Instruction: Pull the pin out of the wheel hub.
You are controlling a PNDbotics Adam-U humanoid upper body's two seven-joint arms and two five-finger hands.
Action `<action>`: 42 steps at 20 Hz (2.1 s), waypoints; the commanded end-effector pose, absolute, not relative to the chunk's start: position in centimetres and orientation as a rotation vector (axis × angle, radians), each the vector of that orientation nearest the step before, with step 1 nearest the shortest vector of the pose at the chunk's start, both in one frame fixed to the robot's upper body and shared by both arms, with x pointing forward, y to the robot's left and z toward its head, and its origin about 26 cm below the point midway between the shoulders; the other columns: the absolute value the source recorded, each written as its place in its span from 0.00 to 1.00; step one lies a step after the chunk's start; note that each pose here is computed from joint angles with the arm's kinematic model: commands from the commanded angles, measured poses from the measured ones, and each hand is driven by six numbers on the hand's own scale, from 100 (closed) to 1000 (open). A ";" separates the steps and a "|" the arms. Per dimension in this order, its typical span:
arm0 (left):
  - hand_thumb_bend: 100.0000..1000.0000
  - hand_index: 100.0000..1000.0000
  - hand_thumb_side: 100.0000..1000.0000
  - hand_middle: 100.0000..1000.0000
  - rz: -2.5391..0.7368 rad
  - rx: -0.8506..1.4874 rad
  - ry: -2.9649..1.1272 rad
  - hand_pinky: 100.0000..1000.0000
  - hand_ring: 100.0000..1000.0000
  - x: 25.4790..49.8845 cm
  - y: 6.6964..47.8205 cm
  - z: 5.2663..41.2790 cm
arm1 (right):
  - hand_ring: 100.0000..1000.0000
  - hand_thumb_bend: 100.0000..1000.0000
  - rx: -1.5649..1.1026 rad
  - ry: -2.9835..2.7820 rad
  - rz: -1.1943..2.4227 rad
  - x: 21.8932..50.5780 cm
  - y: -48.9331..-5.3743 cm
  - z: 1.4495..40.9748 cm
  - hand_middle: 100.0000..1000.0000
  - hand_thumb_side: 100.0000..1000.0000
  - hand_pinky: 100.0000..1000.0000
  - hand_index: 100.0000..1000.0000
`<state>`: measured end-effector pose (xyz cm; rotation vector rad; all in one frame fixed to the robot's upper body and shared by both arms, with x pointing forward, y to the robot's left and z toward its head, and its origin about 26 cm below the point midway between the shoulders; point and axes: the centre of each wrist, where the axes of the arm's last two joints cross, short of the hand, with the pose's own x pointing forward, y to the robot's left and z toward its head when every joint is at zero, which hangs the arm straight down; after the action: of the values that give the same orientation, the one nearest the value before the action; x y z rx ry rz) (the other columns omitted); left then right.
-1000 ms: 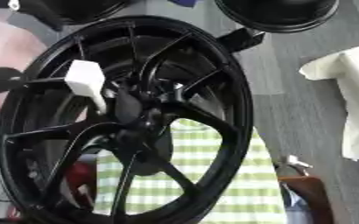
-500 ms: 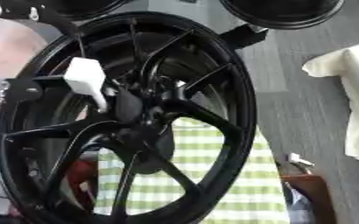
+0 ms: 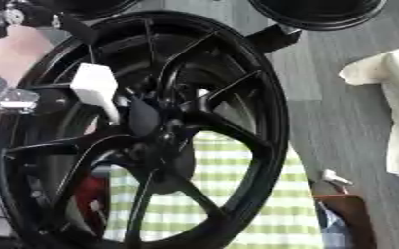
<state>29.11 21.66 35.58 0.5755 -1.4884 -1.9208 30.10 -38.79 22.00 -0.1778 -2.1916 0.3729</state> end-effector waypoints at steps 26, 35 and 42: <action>0.36 0.96 0.55 0.89 -1.978 0.770 -1.415 1.00 0.99 30.1 22.7 35.0 | 0.79 0.00 -0.166 -2.184 0.384 30.3 -38.6 22.3 0.63 0.65 1.00 0.57; 0.28 0.92 0.51 0.80 -1.990 0.765 -1.392 0.98 0.94 31.1 23.1 34.5 | 0.79 0.00 -0.161 -2.176 0.385 30.4 -38.5 22.1 0.63 0.66 1.00 0.57; 0.20 0.88 0.49 0.80 -2.045 0.677 -1.425 0.98 0.90 31.0 22.9 34.5 | 0.79 0.00 -0.160 -2.164 0.380 30.5 -38.5 21.9 0.63 0.67 1.00 0.57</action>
<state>31.30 22.82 33.85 0.6724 -1.4126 -2.0291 30.56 -38.41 21.07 -0.1422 -2.1528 0.3610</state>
